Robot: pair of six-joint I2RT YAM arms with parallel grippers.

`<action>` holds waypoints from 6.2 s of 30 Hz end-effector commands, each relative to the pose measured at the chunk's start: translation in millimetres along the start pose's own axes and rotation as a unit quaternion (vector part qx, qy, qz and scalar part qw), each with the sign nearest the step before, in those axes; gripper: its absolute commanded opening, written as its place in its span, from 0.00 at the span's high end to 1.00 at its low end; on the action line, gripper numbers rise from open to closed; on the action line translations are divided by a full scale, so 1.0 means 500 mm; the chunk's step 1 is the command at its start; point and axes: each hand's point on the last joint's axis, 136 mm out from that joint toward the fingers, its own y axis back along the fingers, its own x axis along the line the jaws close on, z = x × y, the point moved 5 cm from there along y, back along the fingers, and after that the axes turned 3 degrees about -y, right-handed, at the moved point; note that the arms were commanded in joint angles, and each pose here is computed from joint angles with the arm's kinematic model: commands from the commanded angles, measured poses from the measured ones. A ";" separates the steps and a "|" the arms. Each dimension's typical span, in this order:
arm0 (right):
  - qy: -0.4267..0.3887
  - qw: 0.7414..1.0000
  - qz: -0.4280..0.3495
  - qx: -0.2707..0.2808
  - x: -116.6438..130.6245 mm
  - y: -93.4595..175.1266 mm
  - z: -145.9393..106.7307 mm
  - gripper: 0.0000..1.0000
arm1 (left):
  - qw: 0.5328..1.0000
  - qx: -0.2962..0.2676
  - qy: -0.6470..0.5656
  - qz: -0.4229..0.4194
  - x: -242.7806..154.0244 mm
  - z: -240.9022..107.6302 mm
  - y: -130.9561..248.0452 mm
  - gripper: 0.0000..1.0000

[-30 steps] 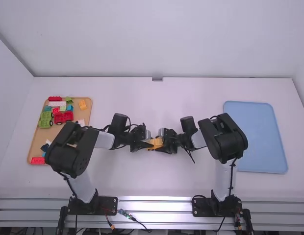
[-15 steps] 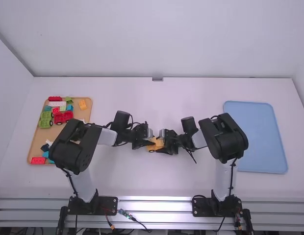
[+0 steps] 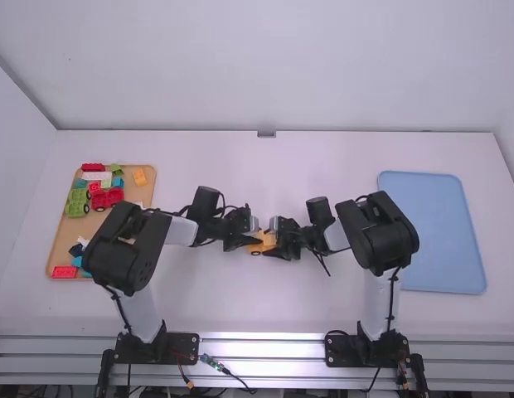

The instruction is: Assemble lego blocks to make yellow taxi

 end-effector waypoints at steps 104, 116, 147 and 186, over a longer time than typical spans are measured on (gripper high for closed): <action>-0.003 1.000 0.000 -0.002 -0.006 -0.006 0.002 0.50 | 0.991 0.101 0.088 -0.014 -0.069 -0.102 -0.049 0.98; -0.004 1.000 0.000 -0.001 -0.005 -0.006 0.001 0.51 | 0.995 -0.028 0.078 0.054 -0.009 -0.007 0.021 0.98; -0.004 1.000 0.003 -0.002 -0.004 -0.007 0.002 0.51 | 0.988 0.106 0.104 0.030 -0.053 -0.067 0.012 0.98; -0.047 0.997 -0.045 0.043 -0.025 -0.003 -0.017 0.01 | 0.948 0.016 0.223 0.228 0.084 0.093 0.178 0.01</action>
